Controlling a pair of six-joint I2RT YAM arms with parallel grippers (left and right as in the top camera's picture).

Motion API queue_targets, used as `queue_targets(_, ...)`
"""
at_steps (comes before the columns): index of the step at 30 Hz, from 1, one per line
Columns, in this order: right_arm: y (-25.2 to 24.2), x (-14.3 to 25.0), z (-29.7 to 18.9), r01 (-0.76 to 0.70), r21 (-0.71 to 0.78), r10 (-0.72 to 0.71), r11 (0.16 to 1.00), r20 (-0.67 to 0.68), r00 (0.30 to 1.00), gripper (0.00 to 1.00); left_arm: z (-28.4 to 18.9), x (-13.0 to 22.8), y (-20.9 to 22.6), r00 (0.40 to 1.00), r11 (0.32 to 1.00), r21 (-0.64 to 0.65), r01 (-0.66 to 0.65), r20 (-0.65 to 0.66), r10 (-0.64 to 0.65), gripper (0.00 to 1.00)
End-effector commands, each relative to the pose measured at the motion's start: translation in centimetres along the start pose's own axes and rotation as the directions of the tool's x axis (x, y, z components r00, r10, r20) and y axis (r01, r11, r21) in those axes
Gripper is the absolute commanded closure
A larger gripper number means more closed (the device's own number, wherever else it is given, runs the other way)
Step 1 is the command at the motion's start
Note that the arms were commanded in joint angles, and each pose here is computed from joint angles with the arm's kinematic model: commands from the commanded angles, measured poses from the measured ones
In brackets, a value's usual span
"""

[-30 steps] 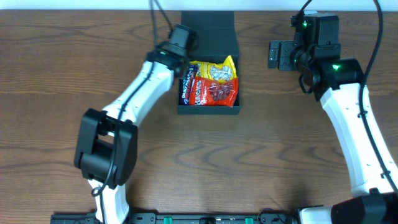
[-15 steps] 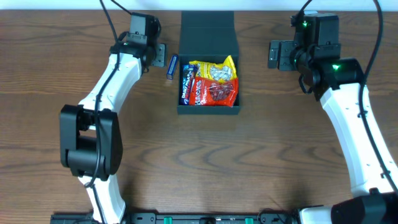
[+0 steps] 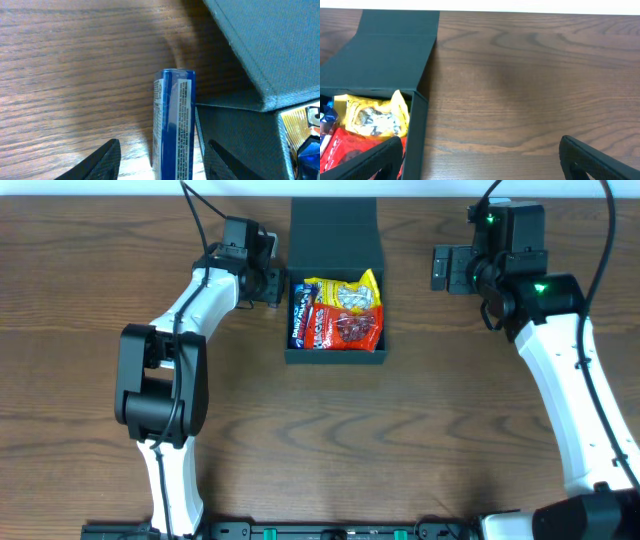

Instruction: Pack container

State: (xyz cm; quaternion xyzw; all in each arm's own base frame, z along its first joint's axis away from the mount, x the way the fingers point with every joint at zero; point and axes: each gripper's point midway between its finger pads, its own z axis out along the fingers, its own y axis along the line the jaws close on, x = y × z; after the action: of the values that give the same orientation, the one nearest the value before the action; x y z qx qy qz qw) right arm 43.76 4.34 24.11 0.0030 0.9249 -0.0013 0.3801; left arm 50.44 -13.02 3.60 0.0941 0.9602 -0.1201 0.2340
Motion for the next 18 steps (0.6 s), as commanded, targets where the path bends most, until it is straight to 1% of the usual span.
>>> queue_targets(1, -0.6, -0.3, -0.2, -0.024, 0.012, 0.024, 1.0, 0.008, 1.0, 0.01, 1.1, 0.5, -0.2, 1.0, 1.0, 0.025, -0.002, -0.022, 0.002, 0.45)
queue_targets(4, -0.6, -0.3, -0.2, -0.024, 0.012, 0.024, 1.0, 0.008, 1.0, 0.01, 1.2, 0.6, -0.2, 1.0, 1.0, 0.025, -0.002, -0.023, 0.002, 0.47)
queue_targets(7, -0.5, -0.4, -0.2, -0.024, 0.012, 0.024, 1.0, 0.011, 1.0, 0.01, 1.3, 0.6, -0.2, 1.0, 1.0, 0.024, -0.001, -0.024, 0.002, 0.53)
queue_targets(8, -0.5, -0.4, -0.2, -0.024, 0.012, 0.024, 1.0, 0.011, 1.0, 0.01, 1.4, 0.7, -0.1, 1.0, 1.0, 0.023, -0.001, -0.027, 0.002, 0.53)
queue_targets(15, -0.5, -0.3, -0.2, -0.024, 0.012, 0.024, 1.0, 0.011, 1.0, 0.01, 2.2, 1.4, 0.2, 0.999, 1.0, 0.012, 0.012, -0.049, -0.011, 0.67)
queue_targets(18, -0.5, -0.3, -0.2, -0.024, 0.012, 0.024, 1.0, 0.011, 1.0, 0.01, 2.3, 1.4, 0.2, 0.999, 1.0, 0.013, 0.011, -0.049, -0.011, 0.76)
